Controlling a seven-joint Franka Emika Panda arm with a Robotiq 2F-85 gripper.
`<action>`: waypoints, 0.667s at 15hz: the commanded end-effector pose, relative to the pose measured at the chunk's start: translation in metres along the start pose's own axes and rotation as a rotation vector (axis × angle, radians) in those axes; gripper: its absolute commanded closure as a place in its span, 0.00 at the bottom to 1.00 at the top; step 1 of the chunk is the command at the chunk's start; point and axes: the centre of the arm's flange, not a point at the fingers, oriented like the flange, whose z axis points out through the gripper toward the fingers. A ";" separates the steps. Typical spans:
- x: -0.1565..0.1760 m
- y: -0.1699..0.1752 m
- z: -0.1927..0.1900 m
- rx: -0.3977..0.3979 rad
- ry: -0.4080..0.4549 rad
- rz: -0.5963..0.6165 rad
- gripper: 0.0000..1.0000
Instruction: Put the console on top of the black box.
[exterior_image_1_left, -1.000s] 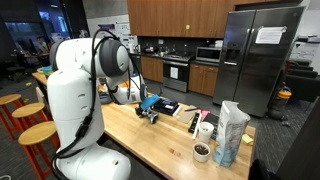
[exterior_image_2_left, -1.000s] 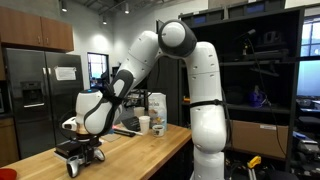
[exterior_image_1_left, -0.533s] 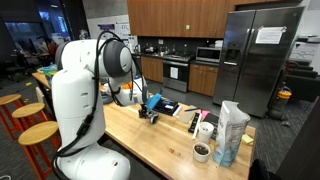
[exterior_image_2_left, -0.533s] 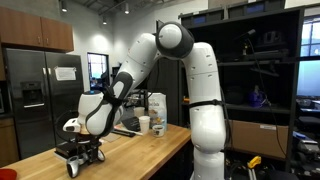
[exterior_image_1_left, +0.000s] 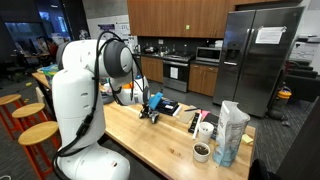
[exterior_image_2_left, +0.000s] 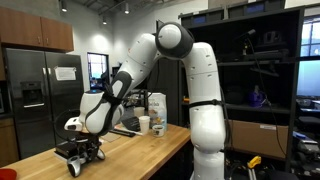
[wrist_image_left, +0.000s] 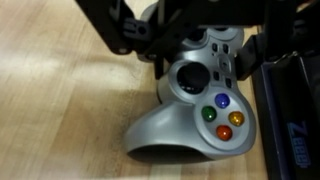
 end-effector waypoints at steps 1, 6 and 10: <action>-0.007 0.003 0.001 -0.002 0.027 -0.009 0.55; -0.009 0.001 -0.017 0.001 -0.005 0.074 0.55; -0.007 -0.007 -0.043 -0.020 -0.040 0.148 0.55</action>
